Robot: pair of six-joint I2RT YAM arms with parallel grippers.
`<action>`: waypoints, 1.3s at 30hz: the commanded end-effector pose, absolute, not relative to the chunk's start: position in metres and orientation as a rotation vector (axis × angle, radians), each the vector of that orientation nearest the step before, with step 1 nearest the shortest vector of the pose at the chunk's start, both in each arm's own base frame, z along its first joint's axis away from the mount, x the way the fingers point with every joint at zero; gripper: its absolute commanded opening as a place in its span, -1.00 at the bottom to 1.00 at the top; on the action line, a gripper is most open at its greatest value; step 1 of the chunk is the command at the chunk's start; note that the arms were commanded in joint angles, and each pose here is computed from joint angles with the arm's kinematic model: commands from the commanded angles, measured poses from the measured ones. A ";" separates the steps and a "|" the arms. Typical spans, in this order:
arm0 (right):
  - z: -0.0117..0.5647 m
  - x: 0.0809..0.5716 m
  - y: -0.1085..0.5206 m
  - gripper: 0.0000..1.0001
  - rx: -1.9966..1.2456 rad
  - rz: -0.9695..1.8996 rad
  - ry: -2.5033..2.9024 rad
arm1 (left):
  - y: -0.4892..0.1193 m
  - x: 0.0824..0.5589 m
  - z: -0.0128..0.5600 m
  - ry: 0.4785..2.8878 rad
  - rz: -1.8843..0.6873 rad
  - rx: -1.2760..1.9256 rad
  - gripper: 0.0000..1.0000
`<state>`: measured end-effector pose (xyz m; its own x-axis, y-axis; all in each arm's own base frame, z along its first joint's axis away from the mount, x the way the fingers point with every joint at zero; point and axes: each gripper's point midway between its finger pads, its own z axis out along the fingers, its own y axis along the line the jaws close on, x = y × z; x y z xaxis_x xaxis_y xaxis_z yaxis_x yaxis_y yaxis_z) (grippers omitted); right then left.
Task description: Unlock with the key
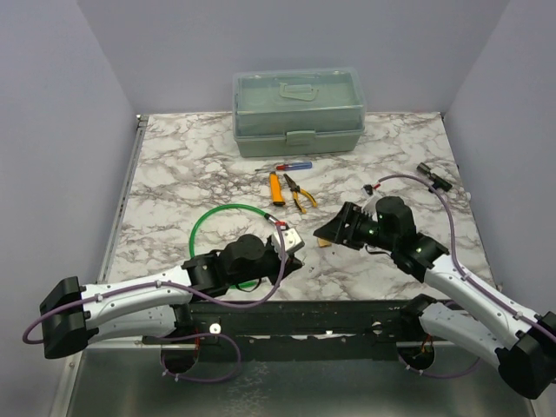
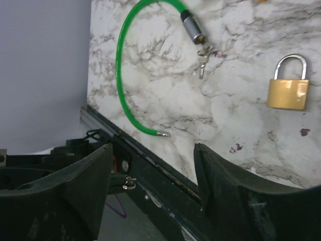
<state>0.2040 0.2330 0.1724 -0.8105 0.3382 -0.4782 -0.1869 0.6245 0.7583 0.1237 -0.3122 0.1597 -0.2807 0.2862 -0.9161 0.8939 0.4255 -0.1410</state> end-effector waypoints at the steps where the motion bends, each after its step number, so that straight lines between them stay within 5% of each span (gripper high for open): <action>1: 0.183 0.187 0.257 0.34 0.080 1.377 2.249 | -0.319 0.122 0.180 1.664 -0.906 1.040 -1.00; 25: 0.143 0.157 0.279 -0.16 0.155 1.410 2.456 | -0.323 0.135 0.164 1.673 -0.800 1.082 -1.00; 39: 0.141 0.158 0.285 -0.87 0.148 1.375 2.474 | -0.321 0.134 0.163 1.669 -0.800 1.085 -1.00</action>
